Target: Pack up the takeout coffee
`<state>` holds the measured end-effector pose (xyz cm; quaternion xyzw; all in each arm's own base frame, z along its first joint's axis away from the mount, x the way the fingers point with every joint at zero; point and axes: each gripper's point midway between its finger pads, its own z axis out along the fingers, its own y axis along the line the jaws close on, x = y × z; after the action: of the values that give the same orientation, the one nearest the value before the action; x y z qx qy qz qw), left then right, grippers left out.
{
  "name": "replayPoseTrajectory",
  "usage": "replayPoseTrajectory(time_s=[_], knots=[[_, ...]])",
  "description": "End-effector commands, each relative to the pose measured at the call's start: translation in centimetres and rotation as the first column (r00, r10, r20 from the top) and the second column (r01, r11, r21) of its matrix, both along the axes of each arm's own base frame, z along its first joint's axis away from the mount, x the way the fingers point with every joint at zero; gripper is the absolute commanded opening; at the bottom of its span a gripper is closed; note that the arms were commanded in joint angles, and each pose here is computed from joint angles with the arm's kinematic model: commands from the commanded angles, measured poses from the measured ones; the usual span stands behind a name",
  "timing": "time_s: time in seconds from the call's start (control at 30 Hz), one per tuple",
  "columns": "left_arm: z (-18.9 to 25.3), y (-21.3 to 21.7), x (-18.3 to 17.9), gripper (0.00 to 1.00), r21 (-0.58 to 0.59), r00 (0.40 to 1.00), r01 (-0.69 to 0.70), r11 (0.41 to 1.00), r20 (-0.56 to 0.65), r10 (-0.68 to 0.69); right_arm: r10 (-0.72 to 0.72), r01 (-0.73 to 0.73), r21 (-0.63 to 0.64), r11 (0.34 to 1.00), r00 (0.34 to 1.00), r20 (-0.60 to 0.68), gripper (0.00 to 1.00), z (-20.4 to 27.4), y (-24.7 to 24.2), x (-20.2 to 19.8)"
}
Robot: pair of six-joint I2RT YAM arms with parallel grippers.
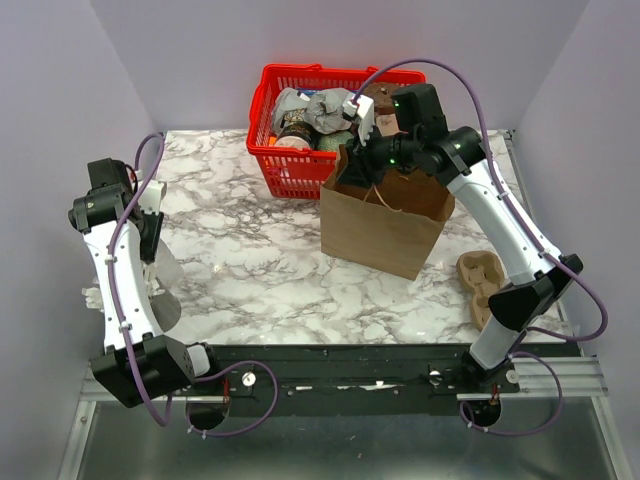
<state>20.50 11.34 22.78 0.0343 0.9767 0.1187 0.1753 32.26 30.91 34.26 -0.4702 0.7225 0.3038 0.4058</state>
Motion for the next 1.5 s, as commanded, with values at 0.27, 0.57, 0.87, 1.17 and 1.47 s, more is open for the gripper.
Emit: replayPoseTrajectory(time_s=[0.27, 0.57, 0.87, 1.17, 1.47], knots=[[-0.5, 0.8, -0.1, 0.36, 0.012, 0.999, -0.029, 0.999, -0.026, 0.030, 0.008, -0.008, 0.011, 1.000, 0.999, -0.038, 0.38, -0.2, 0.1, -0.3], [-0.4, 0.8, 0.3, 0.26, 0.005, 0.999, -0.024, 1.000, -0.022, 0.025, 0.009, -0.009, 0.012, 1.000, 0.999, -0.044, 0.37, -0.4, 0.2, -0.3], [0.3, 0.4, 0.1, 0.14, -0.002, 1.000, -0.015, 1.000, -0.010, 0.015, 0.013, -0.012, 0.014, 1.000, 0.999, -0.048, 0.38, -0.5, 0.3, -0.4], [2.3, -0.4, -0.4, 0.03, -0.022, 1.000, 0.001, 1.000, 0.021, 0.000, 0.020, -0.019, 0.014, 1.000, 0.998, -0.059, 0.37, -0.9, 0.4, -0.4], [4.6, -1.8, -1.7, 0.00, -0.045, 0.997, 0.024, 0.999, 0.070, -0.020, 0.044, -0.042, 0.021, 0.999, 0.998, -0.056, 0.38, -1.2, 0.8, -0.3]])
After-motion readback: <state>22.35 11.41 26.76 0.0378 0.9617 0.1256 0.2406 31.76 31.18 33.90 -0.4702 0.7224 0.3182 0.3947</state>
